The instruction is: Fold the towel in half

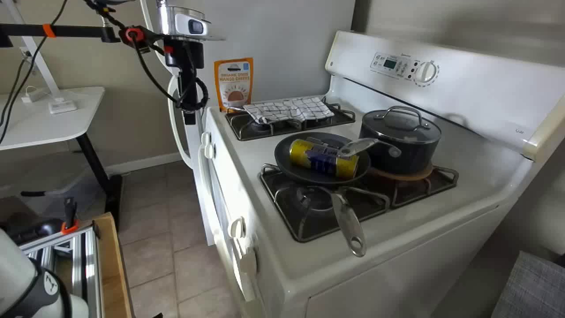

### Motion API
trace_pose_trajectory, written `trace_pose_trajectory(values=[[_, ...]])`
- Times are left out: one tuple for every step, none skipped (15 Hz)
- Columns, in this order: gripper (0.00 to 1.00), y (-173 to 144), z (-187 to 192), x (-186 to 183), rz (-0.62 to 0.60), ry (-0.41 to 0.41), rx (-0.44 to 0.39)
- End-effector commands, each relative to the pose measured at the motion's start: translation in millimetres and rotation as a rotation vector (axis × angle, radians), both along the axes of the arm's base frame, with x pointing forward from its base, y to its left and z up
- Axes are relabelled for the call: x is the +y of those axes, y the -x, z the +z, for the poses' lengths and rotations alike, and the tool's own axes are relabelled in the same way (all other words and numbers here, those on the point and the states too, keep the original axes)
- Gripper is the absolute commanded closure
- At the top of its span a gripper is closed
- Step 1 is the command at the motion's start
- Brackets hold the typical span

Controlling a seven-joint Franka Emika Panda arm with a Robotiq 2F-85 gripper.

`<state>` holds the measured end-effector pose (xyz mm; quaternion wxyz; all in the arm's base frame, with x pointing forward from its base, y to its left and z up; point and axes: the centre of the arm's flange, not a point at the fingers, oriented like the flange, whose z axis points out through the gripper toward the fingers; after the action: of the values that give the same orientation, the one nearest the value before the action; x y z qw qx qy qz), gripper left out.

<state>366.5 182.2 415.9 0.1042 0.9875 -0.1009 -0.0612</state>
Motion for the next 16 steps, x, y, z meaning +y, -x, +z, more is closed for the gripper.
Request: trace_pose_trajectory(values=[[0.00,0.0,0.0,0.0,0.000,0.000,0.000],[0.00,0.0,0.0,0.0,0.000,0.000,0.000],[0.00,-3.9,-0.7,1.6,-0.020,0.017,-0.036],[0.00,-11.7,0.4,0.5,-0.101,0.006,-0.046],[0.00,-17.4,1.1,-1.1,-0.167,0.006,-0.085],[0.00,-26.0,3.8,-2.4,-0.199,-0.034,-0.122],[0.00,-35.0,7.1,-4.5,-0.226,-0.048,-0.163],[0.00,-50.2,10.4,-8.6,-0.256,-0.054,-0.228],[0.00,-60.9,19.1,-12.4,-0.293,-0.064,-0.274],[0.00,-76.8,26.3,-15.8,-0.331,-0.076,-0.318],[0.00,-85.8,33.4,-18.2,-0.370,-0.094,-0.360],[0.00,-97.4,37.2,-16.5,-0.417,-0.112,-0.393],[0.00,-109.1,40.1,-10.6,-0.462,-0.134,-0.423],[0.00,-116.9,42.5,-6.1,-0.504,-0.150,-0.446],[0.00,-125.7,46.3,1.3,-0.543,-0.155,-0.482],[0.00,-133.3,50.1,4.6,-0.528,-0.137,-0.524]])
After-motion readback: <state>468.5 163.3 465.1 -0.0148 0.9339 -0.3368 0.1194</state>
